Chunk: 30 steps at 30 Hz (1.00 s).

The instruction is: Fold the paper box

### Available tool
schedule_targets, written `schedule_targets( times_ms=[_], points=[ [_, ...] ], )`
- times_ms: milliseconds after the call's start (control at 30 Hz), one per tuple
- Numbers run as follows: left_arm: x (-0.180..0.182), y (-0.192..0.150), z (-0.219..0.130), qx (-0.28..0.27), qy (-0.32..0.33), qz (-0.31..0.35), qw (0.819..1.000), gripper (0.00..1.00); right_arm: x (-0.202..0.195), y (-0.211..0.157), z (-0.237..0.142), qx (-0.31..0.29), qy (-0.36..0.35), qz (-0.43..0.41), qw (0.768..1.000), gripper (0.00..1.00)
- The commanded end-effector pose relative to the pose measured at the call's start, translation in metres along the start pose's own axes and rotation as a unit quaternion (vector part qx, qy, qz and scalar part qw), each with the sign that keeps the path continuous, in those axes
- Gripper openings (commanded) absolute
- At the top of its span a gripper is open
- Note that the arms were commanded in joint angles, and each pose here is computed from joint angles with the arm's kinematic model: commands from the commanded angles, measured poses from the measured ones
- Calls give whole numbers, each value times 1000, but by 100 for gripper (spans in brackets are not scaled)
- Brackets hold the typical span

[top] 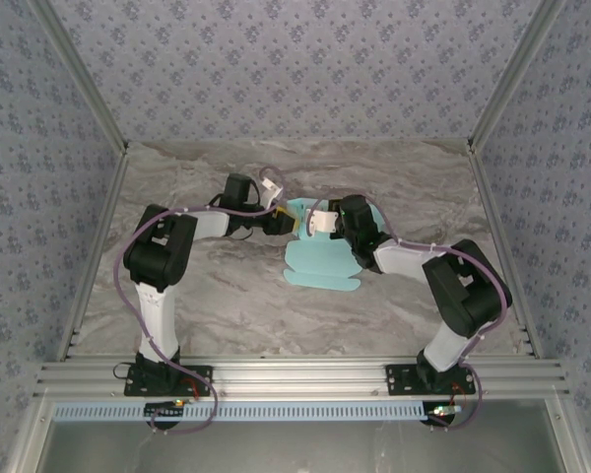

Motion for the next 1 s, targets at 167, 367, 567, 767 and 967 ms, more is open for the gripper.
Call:
schedule_targets(
  times_ms=[167, 367, 567, 767, 967],
  points=[
    [-22, 12, -1, -22, -44, 20, 999, 51, -3, 3, -1, 10, -13, 10, 1000, 0],
    [-29, 15, -3, -9, -83, 16, 996, 54, -3, 5, 2, 14, -18, -1, 1000, 0],
    [-31, 13, -3, -7, -94, 16, 995, 56, -7, 11, 0, 11, -24, -5, 1000, 0],
    [-35, 17, -4, -18, -114, 17, 993, 59, -13, 13, -4, 12, -29, -3, 1000, 0],
    [-41, 21, -8, -26, -137, 19, 990, 68, -13, 11, -4, 15, -28, -3, 999, 0]
  ],
)
Point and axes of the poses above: each hand's point on the last joint's axis, 136 mm out from that joint toward the fingers, its own z axis out along the fingers, its own x axis along the line the jaws close on, y = z × x, the point moved 7 cm from there along -z, back along the fingers, and after that the axes turned 11 degrees about z, right-handed, at the moved point
